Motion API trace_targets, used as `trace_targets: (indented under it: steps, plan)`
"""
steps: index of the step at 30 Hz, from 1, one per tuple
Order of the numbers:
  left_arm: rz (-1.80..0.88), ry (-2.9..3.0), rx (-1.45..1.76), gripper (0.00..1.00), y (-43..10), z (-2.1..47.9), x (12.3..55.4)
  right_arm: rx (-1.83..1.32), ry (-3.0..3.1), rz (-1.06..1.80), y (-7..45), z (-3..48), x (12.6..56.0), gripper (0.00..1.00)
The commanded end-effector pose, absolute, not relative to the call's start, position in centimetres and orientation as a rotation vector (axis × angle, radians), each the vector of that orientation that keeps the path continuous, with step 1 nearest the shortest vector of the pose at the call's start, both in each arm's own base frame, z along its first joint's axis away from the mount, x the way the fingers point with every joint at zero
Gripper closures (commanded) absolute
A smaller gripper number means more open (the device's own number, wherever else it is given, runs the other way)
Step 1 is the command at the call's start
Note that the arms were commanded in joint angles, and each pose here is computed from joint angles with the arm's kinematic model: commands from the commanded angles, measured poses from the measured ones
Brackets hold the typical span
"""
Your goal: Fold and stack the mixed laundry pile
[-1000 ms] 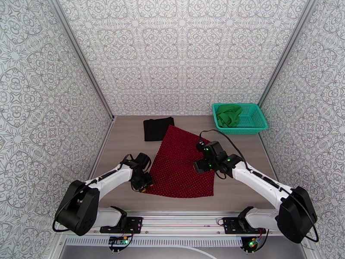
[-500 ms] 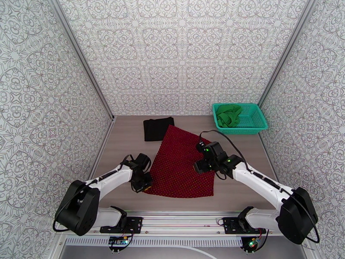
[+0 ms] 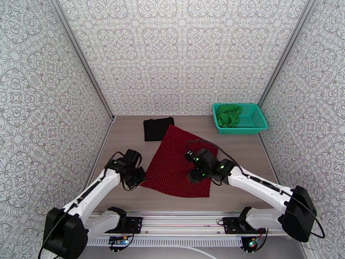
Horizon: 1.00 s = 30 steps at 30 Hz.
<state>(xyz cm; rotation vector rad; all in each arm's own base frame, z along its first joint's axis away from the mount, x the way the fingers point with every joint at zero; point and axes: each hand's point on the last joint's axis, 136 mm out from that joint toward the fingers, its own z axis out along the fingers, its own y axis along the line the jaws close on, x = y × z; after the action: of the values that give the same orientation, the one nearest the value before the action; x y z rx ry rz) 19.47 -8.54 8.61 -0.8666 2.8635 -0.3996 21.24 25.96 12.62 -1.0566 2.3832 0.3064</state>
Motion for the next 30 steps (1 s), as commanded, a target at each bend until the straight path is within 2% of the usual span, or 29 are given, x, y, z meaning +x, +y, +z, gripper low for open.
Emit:
trace_targets:
  steps: [1,10,19,30]
  plan:
    - [-0.348,2.879,-0.858,1.00,-7.4,9.2,18.3,-1.232,2.363,0.187,26.6,11.5,19.0,0.28]
    - [-0.313,2.846,-0.954,1.00,-5.0,9.0,16.4,-1.490,2.392,0.110,28.5,7.6,12.0,0.26]
    - [-0.247,2.746,-1.106,1.00,-2.4,9.0,16.5,-1.459,2.430,-0.147,27.8,5.7,12.5,0.27]
    - [-0.266,2.659,-1.205,1.00,-1.3,8.7,17.2,-1.441,2.494,-0.215,27.0,4.4,10.9,0.43]
